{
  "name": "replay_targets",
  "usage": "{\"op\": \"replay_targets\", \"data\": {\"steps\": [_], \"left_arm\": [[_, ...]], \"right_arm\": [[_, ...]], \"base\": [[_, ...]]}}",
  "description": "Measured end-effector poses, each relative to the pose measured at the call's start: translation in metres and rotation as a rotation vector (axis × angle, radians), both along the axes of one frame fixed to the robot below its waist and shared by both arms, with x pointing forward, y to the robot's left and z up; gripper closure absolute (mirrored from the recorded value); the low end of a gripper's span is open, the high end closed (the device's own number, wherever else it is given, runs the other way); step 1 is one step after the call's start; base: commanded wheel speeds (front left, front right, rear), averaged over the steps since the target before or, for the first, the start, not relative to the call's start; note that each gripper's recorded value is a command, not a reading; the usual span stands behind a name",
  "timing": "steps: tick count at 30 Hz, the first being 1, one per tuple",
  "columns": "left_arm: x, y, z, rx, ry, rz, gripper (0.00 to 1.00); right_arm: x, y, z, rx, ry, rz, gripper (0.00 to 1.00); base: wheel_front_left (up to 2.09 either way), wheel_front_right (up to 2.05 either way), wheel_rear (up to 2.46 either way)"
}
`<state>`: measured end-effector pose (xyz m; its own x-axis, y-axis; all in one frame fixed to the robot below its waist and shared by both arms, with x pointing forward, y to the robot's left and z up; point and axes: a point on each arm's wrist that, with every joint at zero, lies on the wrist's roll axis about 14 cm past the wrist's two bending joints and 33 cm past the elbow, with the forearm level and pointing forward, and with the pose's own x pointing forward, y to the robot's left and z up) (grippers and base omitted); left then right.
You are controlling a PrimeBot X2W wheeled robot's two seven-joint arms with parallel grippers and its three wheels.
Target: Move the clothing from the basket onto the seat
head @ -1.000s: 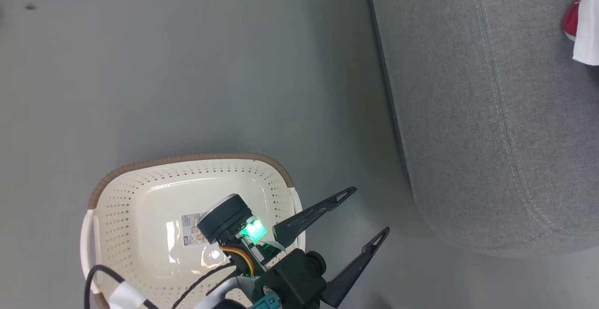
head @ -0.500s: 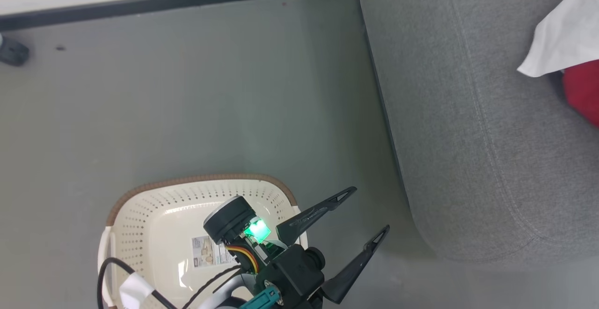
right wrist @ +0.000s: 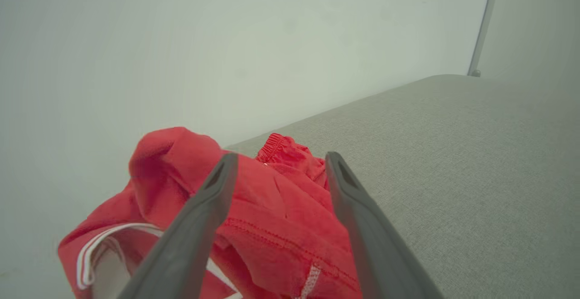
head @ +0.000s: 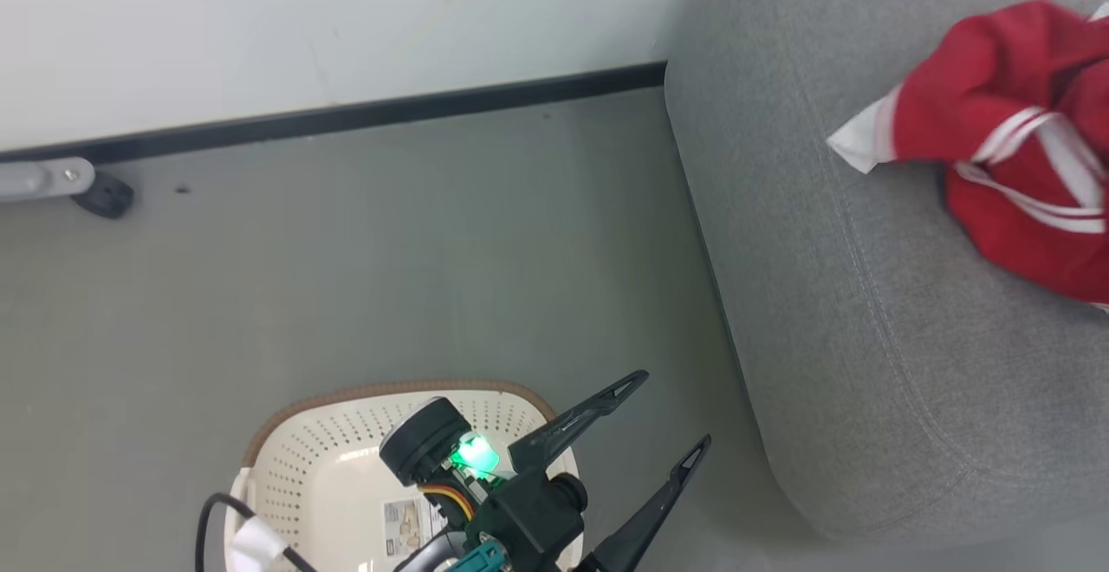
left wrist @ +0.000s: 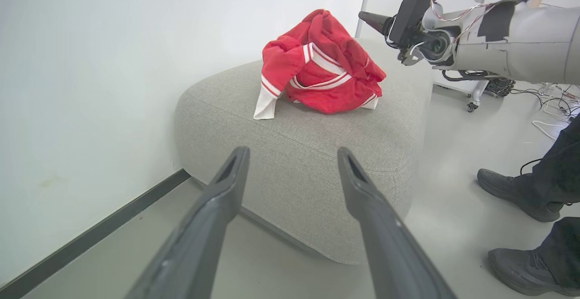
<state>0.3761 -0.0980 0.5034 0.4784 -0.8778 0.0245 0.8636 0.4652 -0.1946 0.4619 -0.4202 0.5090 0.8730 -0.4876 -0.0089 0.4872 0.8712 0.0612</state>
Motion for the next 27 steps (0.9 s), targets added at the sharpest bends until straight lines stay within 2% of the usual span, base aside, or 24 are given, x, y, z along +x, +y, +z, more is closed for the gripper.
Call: {"op": "replay_targets", "data": {"steps": [7, 27], "left_arm": [[-0.006, 0.010, 0.009, 0.007, -0.019, 0.056, 0.00], [-0.012, 0.070, 0.029, 0.017, -0.037, 0.338, 0.00]], "right_arm": [[-0.007, 0.027, 0.009, 0.011, -0.046, 0.066, 0.00], [-0.031, 0.119, 0.034, 0.021, -0.162, 0.291, 0.00]], "base": [[0.00, 0.00, 0.00], [0.00, 0.00, 0.00]]}}
